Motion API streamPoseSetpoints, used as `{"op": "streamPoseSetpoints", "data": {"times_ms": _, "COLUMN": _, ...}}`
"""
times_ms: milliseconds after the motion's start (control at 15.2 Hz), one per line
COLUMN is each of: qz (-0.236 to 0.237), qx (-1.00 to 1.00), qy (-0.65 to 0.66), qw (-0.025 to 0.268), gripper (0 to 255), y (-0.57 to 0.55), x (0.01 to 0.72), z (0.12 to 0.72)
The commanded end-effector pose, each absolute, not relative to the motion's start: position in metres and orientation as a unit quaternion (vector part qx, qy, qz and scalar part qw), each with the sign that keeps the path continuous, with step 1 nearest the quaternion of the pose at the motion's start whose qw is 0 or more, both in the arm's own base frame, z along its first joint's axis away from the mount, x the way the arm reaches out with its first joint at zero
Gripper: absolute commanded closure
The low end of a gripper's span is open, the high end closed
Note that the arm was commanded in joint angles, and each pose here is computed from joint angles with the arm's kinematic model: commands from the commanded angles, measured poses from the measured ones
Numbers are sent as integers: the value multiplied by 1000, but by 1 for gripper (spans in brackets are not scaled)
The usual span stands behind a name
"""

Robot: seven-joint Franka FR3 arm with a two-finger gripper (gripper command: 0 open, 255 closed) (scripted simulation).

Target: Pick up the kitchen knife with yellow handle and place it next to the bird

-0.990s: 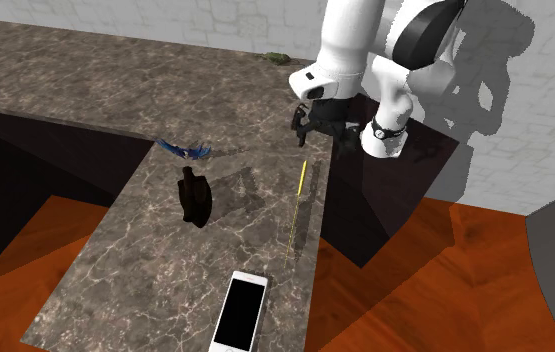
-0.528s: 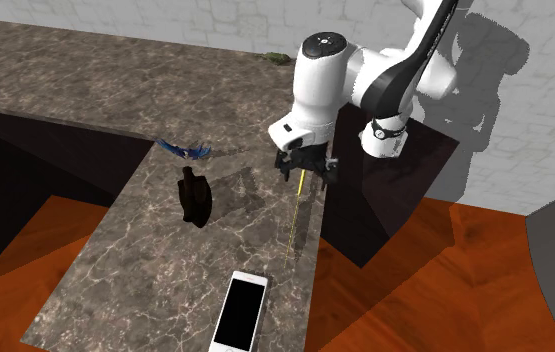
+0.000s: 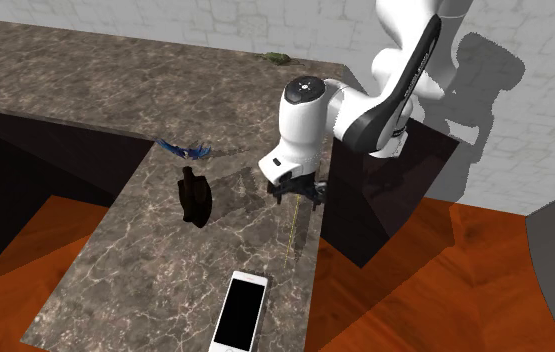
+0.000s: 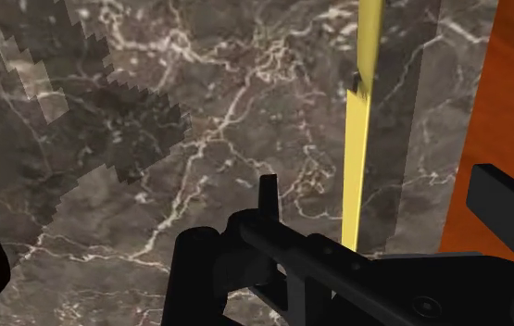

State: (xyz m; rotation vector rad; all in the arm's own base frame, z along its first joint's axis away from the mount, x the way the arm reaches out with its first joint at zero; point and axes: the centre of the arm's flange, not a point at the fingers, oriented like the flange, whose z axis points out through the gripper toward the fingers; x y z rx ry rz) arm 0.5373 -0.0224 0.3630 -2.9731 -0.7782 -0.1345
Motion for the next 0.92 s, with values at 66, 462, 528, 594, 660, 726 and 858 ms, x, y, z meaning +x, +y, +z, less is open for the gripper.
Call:
{"op": "streamPoseSetpoints", "data": {"times_ms": 66, "qz": -44, "qx": -966, "qy": -253, "qw": 33, "gripper": 0, "y": -21, "x": 538, "z": 347}}
{"op": "streamPoseSetpoints", "data": {"times_ms": 462, "qz": -44, "qx": -966, "qy": -253, "qw": 33, "gripper": 0, "y": -20, "x": 539, "z": 339}}
{"op": "streamPoseSetpoints", "data": {"times_ms": 528, "qz": -44, "qx": -966, "qy": -253, "qw": 33, "gripper": 0, "y": -20, "x": 539, "z": 339}}
{"op": "streamPoseSetpoints", "data": {"times_ms": 594, "qz": -44, "qx": -966, "qy": -253, "qw": 33, "gripper": 0, "y": -20, "x": 539, "z": 339}}
{"op": "streamPoseSetpoints", "data": {"times_ms": 660, "qz": -44, "qx": -966, "qy": -253, "qw": 33, "gripper": 0, "y": -20, "x": 539, "z": 339}}
{"op": "streamPoseSetpoints", "data": {"times_ms": 726, "qz": -44, "qx": -966, "qy": -253, "qw": 33, "gripper": 255, "y": -20, "x": 539, "z": 339}}
{"op": "streamPoseSetpoints", "data": {"times_ms": 858, "qz": -44, "qx": -966, "qy": -253, "qw": 33, "gripper": 255, "y": -20, "x": 539, "z": 339}}
